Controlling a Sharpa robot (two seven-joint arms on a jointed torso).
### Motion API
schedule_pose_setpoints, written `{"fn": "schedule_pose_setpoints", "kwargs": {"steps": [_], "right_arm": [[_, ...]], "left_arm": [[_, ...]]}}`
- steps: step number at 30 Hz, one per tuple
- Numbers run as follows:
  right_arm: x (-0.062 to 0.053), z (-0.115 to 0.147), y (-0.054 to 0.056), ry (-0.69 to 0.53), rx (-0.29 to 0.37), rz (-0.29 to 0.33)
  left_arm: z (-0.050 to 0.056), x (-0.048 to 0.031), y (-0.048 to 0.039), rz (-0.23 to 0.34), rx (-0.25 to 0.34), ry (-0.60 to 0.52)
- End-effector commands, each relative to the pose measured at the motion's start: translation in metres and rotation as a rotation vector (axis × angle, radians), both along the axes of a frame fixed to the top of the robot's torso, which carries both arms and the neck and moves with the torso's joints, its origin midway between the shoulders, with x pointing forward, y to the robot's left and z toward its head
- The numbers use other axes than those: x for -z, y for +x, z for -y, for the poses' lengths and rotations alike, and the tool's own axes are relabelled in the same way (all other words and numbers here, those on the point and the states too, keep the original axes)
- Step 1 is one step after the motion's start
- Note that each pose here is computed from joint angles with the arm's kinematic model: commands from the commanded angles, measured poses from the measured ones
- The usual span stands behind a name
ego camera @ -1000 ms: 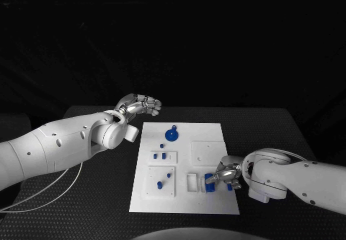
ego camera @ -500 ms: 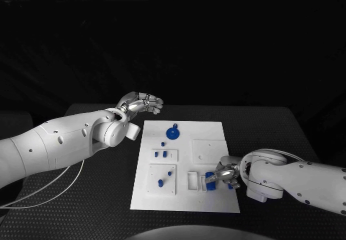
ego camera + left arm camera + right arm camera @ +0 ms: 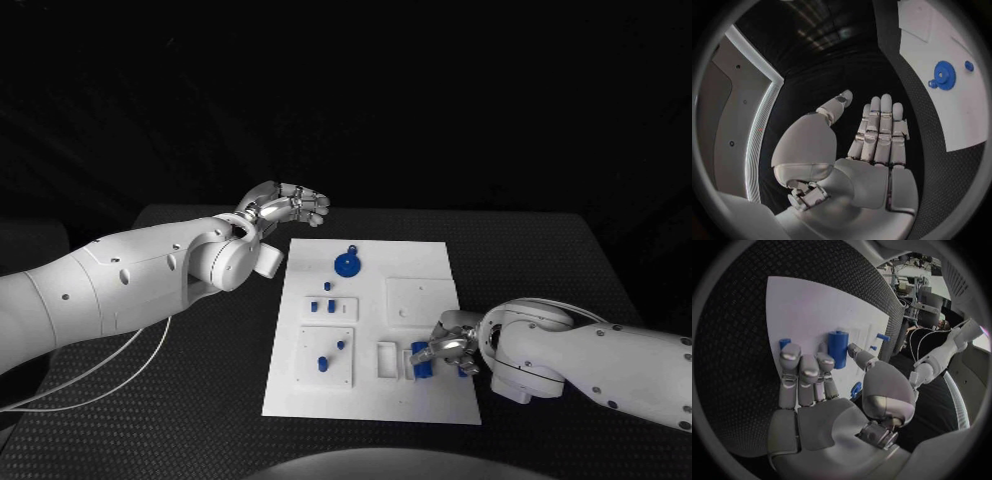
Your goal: Assemble the parts on the task board
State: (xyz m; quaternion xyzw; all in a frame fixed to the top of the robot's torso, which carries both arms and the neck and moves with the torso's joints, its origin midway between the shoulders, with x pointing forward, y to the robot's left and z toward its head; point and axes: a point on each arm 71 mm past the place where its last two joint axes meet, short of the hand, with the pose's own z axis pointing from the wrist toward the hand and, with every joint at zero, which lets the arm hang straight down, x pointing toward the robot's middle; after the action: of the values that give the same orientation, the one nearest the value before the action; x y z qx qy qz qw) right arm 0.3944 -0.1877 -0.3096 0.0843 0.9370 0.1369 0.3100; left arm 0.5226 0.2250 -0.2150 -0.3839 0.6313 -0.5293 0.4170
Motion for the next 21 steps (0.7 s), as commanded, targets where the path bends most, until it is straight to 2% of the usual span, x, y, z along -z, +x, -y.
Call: {"fn": "schedule_pose_setpoints", "kwargs": {"steps": [1, 16, 21], "right_arm": [[0.004, 0.0, -0.003, -0.007, 0.006, 0.002], [0.0, 0.003, -0.007, 0.022, 0.041, 0.003], [-0.007, 0.005, -0.005, 0.025, 0.046, 0.02]], "left_arm": [[0.002, -0.001, -0.0004, 0.001, 0.014, -0.012], [0.002, -0.0011, -0.0006, 0.001, 0.014, -0.012], [0.002, -0.0012, -0.0007, 0.0, 0.013, -0.012]]}}
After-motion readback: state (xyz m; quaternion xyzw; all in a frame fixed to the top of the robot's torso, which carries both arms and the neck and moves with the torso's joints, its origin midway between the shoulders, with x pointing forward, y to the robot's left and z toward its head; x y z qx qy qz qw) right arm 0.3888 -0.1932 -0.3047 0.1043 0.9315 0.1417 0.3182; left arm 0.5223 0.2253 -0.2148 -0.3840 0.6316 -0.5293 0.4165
